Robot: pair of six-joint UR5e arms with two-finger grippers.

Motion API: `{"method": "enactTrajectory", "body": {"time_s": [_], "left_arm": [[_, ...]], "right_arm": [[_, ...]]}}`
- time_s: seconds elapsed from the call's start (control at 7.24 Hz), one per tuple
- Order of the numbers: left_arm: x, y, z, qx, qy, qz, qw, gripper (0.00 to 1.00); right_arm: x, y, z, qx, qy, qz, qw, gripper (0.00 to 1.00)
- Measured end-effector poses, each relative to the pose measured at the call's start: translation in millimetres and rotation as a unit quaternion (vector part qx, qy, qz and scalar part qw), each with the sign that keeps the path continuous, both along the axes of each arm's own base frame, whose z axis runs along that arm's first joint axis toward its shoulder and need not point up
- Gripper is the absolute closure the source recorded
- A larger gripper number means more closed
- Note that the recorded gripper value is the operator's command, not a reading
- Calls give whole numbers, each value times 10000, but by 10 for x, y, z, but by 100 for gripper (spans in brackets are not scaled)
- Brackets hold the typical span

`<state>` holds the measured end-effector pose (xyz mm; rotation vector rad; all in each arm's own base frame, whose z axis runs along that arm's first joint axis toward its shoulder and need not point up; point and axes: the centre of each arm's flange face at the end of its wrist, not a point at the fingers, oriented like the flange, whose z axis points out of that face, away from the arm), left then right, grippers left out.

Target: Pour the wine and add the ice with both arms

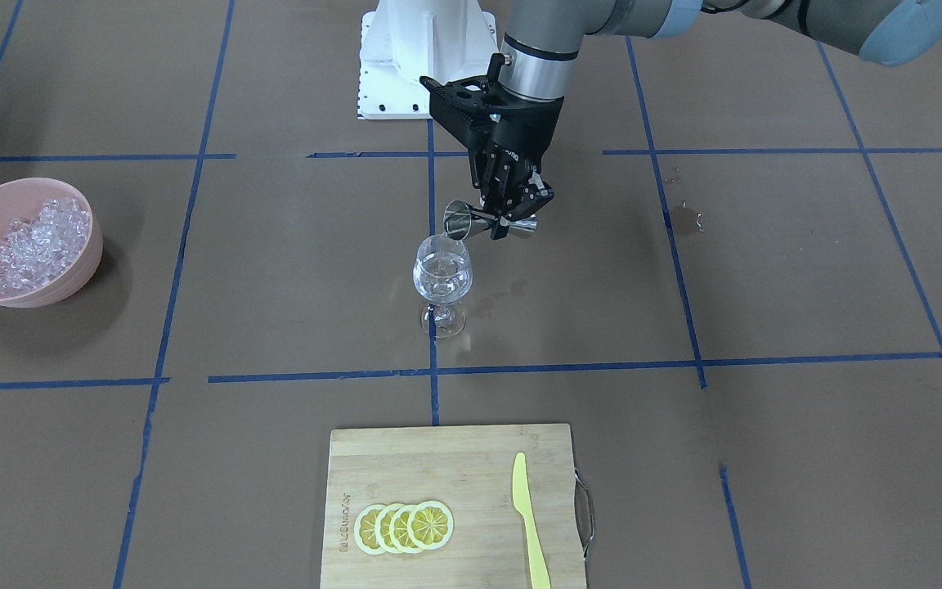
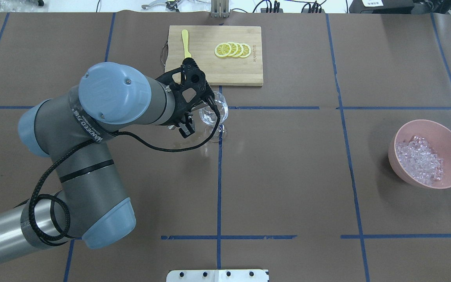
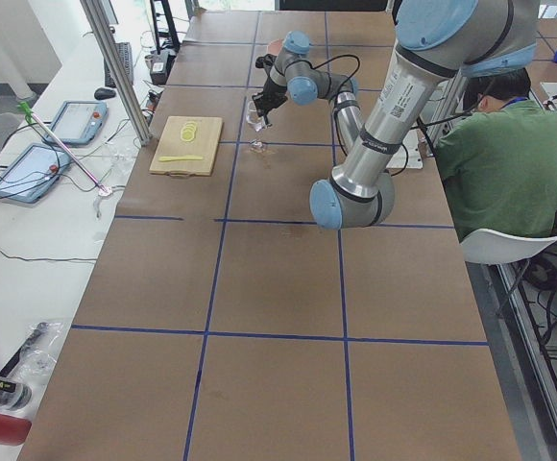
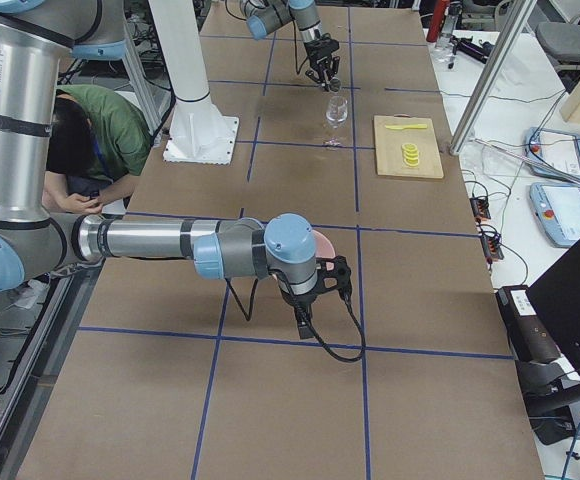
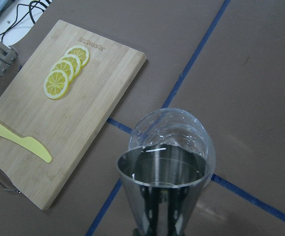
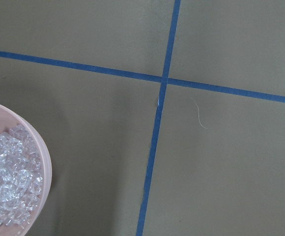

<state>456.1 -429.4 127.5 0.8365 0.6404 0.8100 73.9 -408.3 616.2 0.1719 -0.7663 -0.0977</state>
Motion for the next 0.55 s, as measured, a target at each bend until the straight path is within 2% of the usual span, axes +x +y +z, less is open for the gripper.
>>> {"method": "enactTrajectory", "body": {"time_s": [0.55], "left_arm": [[19, -48, -313, -56, -560, -20, 9984, 100]], "right_arm": [[0, 0, 3, -3, 0, 0, 10000, 0]]}}
